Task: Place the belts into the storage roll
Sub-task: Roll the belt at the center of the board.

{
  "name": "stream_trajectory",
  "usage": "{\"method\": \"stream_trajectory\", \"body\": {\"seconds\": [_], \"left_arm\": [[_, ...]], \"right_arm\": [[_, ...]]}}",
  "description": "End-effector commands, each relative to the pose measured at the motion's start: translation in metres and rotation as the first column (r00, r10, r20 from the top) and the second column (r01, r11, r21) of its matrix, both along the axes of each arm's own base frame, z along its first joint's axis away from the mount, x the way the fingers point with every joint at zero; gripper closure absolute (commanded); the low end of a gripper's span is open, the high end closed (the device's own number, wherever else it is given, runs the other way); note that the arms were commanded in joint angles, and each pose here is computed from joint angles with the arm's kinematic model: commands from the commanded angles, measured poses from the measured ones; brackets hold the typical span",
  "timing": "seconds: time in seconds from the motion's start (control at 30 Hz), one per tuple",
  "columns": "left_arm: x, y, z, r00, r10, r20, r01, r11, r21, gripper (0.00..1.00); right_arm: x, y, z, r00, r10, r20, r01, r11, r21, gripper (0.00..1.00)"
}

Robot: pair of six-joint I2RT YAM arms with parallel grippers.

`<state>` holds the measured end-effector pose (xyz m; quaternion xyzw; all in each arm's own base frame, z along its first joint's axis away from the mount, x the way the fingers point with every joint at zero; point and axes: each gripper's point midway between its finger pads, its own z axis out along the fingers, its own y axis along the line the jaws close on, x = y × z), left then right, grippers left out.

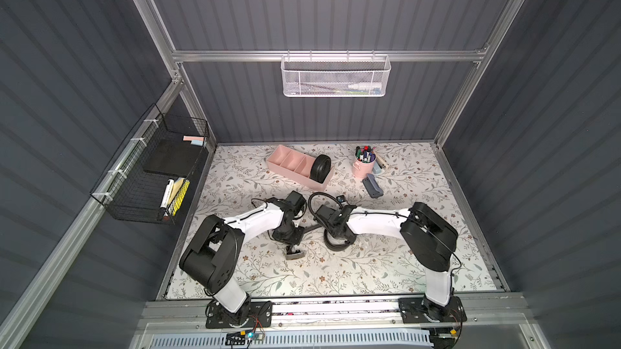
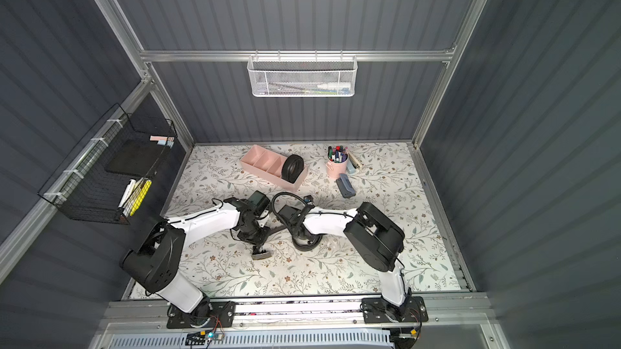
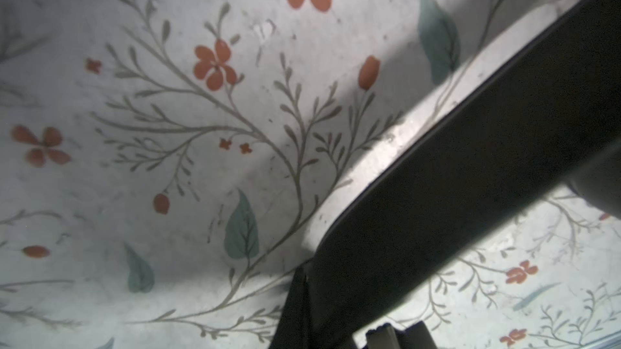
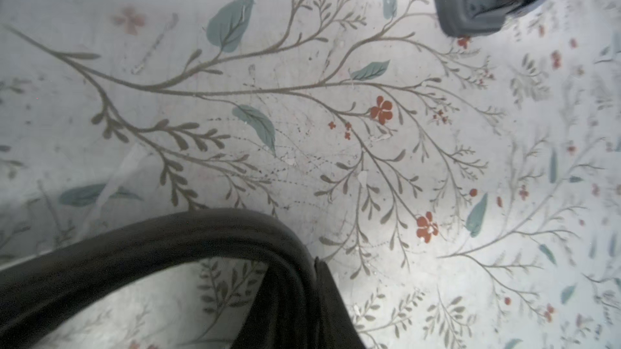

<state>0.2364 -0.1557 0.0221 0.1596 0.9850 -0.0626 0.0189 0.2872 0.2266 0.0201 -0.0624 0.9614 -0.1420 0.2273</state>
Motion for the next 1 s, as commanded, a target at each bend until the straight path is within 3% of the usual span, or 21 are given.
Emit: {"method": "stream_trajectory", "body": {"seconds": [0.0, 0.2, 0.37, 0.67, 0.97], "left_arm": [[-0.023, 0.028, 0.004, 0.997, 0.009, -0.082, 0.001, 0.993, 0.115, 1.00], [-0.026, 0.034, 0.002, 0.997, 0.010, -0.075, 0.000, 0.991, 0.136, 1.00], [-0.025, 0.028, 0.002, 0.997, 0.042, -0.057, -0.037, 0.996, 0.086, 1.00], [-0.027, 0.068, 0.007, 0.988, 0.140, -0.073, -0.131, 0.985, 0.111, 1.00], [-0.011, 0.097, 0.014, 0.976, 0.206, -0.067, -0.195, 0.970, 0.141, 1.00]], "right_arm": [[-0.041, -0.058, -0.046, 0.945, -0.078, -0.318, 0.060, 0.996, -0.066, 0.80], [-0.039, -0.064, -0.038, 0.919, -0.071, -0.387, 0.056, 0.997, -0.049, 0.76], [-0.034, -0.079, -0.045, 0.899, -0.139, -0.415, 0.138, 0.990, -0.034, 0.75], [-0.030, -0.112, -0.042, 0.879, -0.249, -0.406, 0.228, 0.969, -0.099, 0.67], [-0.030, -0.117, -0.042, 0.875, -0.316, -0.367, 0.292, 0.949, -0.121, 0.73]]}}
